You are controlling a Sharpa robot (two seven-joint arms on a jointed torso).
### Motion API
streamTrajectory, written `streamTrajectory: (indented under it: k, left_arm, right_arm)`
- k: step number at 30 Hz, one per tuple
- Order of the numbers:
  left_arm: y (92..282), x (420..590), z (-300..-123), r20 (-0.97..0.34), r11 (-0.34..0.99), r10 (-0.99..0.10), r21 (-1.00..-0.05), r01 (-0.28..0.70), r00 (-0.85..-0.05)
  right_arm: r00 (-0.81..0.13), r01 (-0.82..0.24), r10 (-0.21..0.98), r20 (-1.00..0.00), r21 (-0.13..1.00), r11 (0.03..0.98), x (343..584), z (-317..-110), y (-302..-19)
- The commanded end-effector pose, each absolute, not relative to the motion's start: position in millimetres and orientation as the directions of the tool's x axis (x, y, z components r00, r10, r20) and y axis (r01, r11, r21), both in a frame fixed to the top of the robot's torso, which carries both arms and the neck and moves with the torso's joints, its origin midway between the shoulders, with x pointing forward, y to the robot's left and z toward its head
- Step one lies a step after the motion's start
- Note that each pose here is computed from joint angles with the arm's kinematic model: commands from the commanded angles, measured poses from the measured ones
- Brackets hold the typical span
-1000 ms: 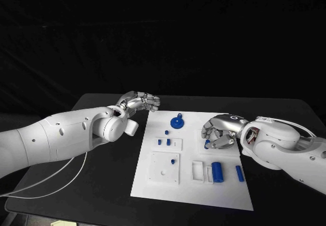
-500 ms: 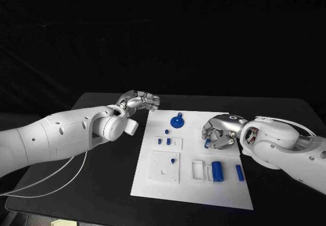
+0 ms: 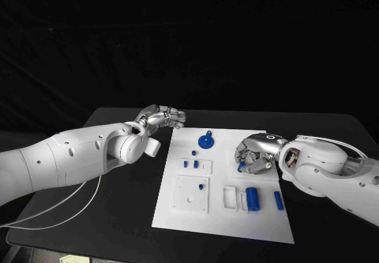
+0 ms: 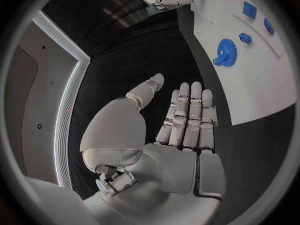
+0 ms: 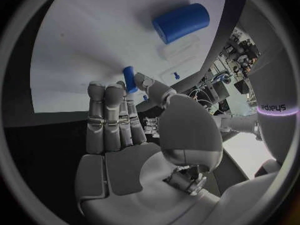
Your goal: Assemble the parts on the task board
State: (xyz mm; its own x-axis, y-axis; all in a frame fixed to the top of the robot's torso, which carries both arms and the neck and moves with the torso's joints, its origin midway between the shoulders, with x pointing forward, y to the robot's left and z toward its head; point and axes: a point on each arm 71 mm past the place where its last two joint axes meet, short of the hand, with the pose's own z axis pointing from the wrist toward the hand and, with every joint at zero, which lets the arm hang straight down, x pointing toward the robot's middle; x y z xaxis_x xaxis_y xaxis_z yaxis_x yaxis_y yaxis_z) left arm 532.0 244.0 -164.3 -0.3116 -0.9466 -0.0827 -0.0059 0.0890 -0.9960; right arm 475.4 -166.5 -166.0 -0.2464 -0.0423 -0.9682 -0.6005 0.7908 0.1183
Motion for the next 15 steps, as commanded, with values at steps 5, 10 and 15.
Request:
streamTrajectory:
  k: [5,10,15]
  left_arm:
    - [241.8,531.7,-163.2,-0.077,0.081,-0.941,-0.997,0.000,-0.329]
    - [242.6,531.8,-163.2,-0.078,0.082,-0.942,-0.997,0.001,-0.327]
    - [242.5,531.9,-163.1,-0.079,0.083,-0.942,-0.997,0.003,-0.325]
  right_arm:
    - [-0.255,-0.606,-0.049,-0.966,0.120,0.787,473.8,-166.9,-164.5]
    - [-0.242,-0.604,-0.059,-0.969,0.102,0.791,473.6,-166.6,-164.8]
    - [-0.238,-0.599,-0.070,-0.969,0.090,0.796,473.2,-166.8,-164.6]
